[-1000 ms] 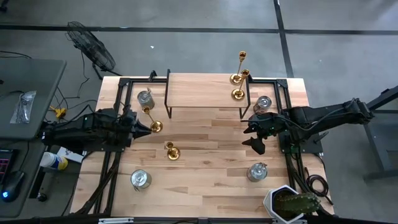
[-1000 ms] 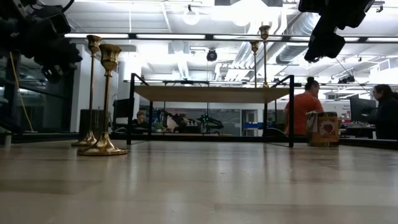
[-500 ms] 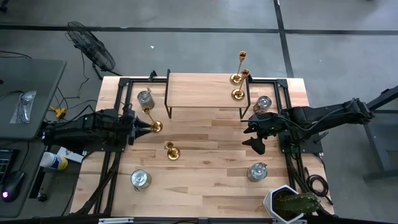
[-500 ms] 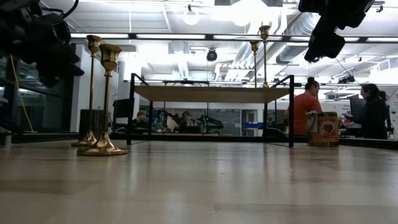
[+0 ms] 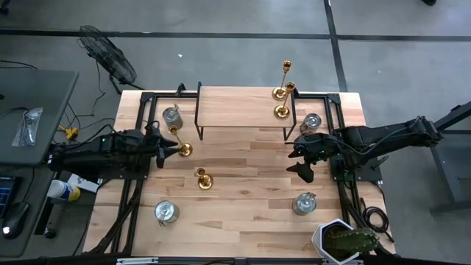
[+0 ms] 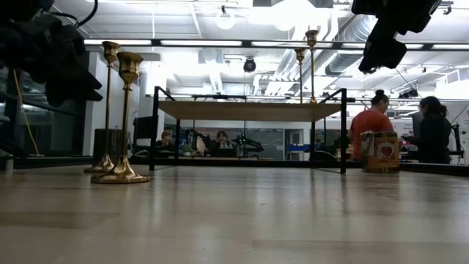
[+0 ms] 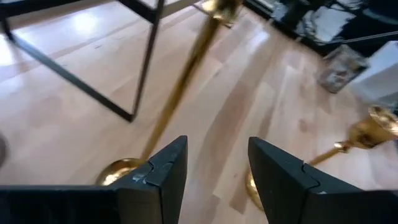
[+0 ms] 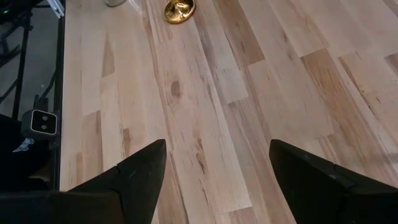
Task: Pick & Place candle stick holders
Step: Put the gold candle holder on the shelf
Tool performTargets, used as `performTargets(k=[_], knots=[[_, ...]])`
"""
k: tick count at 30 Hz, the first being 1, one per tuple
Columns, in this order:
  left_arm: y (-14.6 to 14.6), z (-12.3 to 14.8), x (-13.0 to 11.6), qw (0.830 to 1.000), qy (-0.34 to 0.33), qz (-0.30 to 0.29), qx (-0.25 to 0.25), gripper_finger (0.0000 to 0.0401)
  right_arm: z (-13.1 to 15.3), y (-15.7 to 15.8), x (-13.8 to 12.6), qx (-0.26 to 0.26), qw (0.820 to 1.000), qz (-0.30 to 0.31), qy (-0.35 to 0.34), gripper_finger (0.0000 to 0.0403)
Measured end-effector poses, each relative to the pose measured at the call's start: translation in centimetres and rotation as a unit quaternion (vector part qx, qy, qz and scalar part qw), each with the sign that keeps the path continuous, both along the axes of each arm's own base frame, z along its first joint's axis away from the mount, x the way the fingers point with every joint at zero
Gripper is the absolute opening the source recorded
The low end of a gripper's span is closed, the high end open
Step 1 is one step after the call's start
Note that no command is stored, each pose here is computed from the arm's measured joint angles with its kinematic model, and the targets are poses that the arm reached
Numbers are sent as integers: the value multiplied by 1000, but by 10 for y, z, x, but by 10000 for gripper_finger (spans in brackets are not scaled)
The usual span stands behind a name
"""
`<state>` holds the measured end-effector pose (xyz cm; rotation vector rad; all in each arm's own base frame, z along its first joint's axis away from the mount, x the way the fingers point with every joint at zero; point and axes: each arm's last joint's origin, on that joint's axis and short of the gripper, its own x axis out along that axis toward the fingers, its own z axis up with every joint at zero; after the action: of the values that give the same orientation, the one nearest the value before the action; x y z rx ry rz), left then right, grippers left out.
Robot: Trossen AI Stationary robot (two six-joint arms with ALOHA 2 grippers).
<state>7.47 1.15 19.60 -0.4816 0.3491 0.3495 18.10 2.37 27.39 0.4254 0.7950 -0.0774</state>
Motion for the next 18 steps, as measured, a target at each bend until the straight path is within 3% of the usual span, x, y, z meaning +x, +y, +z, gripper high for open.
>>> performTargets(k=[11, 18], knots=[[5, -10, 16, 994, 90, 52, 35, 168, 0, -1, 0, -9, 1000, -9, -1, 278], [6, 0, 25, 994, 50, 31, 93, 168, 0, -1, 0, -9, 1000, -9, -1, 278]])
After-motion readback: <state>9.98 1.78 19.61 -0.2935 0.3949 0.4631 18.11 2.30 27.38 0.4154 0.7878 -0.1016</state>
